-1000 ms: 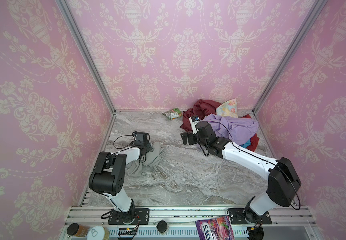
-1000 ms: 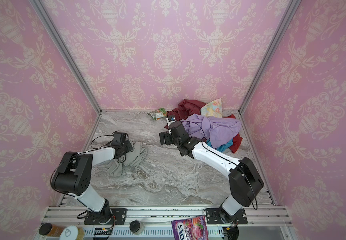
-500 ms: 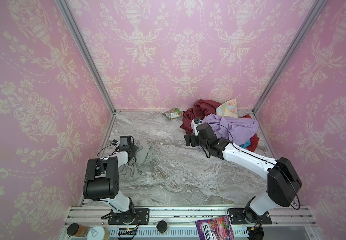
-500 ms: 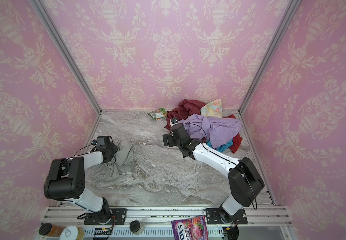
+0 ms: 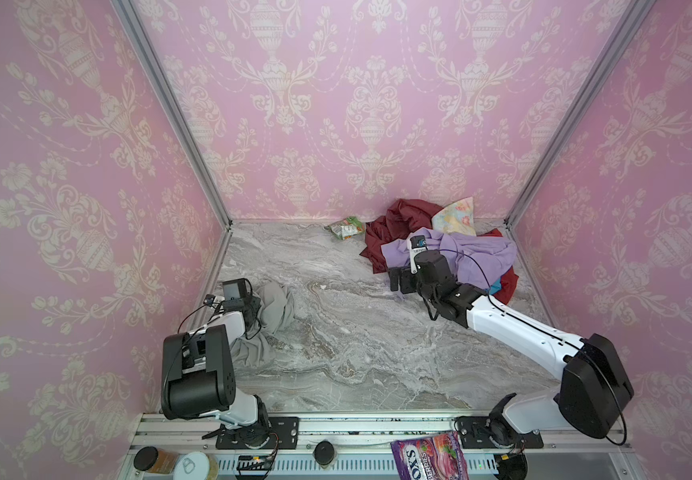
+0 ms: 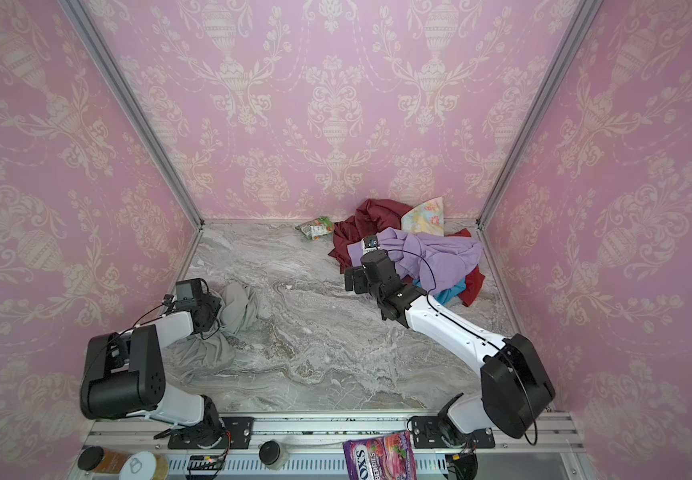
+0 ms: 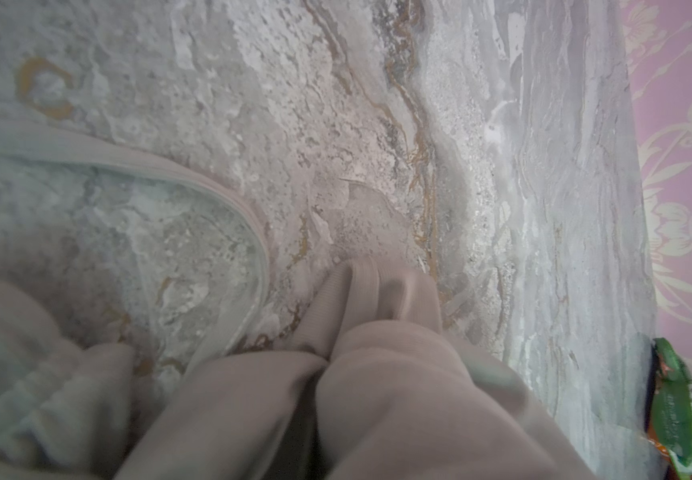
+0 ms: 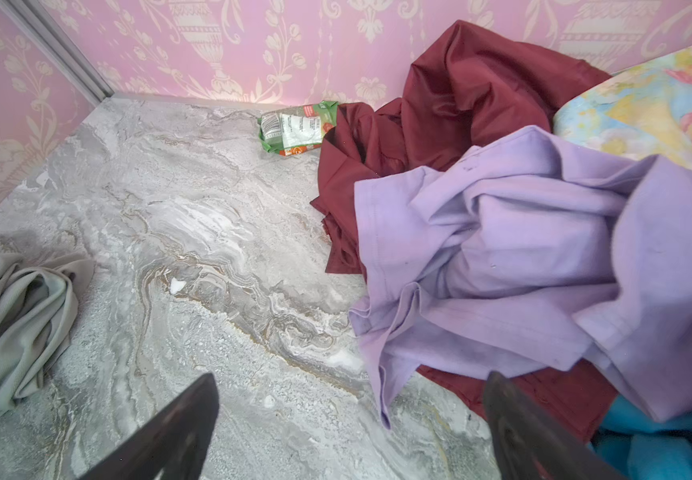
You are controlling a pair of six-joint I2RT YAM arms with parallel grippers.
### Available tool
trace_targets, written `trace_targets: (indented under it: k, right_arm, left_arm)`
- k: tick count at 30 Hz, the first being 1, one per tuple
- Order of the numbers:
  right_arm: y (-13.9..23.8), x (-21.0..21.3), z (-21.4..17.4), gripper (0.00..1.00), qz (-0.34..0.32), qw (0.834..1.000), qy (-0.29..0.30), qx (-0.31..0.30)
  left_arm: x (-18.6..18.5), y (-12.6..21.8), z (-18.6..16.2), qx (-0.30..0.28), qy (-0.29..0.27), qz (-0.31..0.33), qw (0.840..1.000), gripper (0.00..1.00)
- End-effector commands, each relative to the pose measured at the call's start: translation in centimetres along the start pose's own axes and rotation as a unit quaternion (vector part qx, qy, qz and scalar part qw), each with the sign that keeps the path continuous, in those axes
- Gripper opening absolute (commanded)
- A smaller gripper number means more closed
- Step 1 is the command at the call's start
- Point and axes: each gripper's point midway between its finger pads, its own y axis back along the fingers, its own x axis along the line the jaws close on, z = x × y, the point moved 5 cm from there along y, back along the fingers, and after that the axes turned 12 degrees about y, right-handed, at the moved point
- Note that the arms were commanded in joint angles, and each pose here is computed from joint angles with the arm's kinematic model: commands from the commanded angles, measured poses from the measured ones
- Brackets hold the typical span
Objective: Pick out a specific cloth from the pile
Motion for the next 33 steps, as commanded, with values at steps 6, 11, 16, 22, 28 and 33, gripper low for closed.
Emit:
trace_targets:
  k: [6,11,16,22,28,33]
  right_arm:
    - [3.0,-3.9,0.1,1.0,-0.05,0.998,0.02,-0.017]
    - [4.5,-6.0,-0.5,1.0,-0.069,0.997,0.021,-0.024]
    - [6.6,-7.6,-1.3,1.0,-0.097,0.994,0.039,-0.042]
    - [7.5,-10.4,-4.2,1.0,-0.156,0.985,0.042,-0.067]
    - [7.5,-12.3,-7.4,1.0,-0.185,0.981,0.013,-0.054]
    - [7.4,-14.0,-9.1,1.0,-0.224,0.973,0.001,-0.06]
  left_arm:
    - [-2.5,5.5,1.5,-0.063,-0.112,-0.019,0.992,0.99]
    - [-5.0,7.4,1.3,-0.077,-0.187,-0.074,0.976,0.99]
    - [-7.4,8.0,-0.5,-0.073,-0.289,-0.13,0.946,0.99]
    - [-10.6,9.0,-4.5,-0.076,-0.42,-0.213,0.879,0.99]
    - [-12.3,9.5,-5.4,-0.067,-0.539,-0.193,0.817,0.99]
    - [-12.0,10.3,-5.5,-0.098,-0.554,-0.239,0.791,0.99]
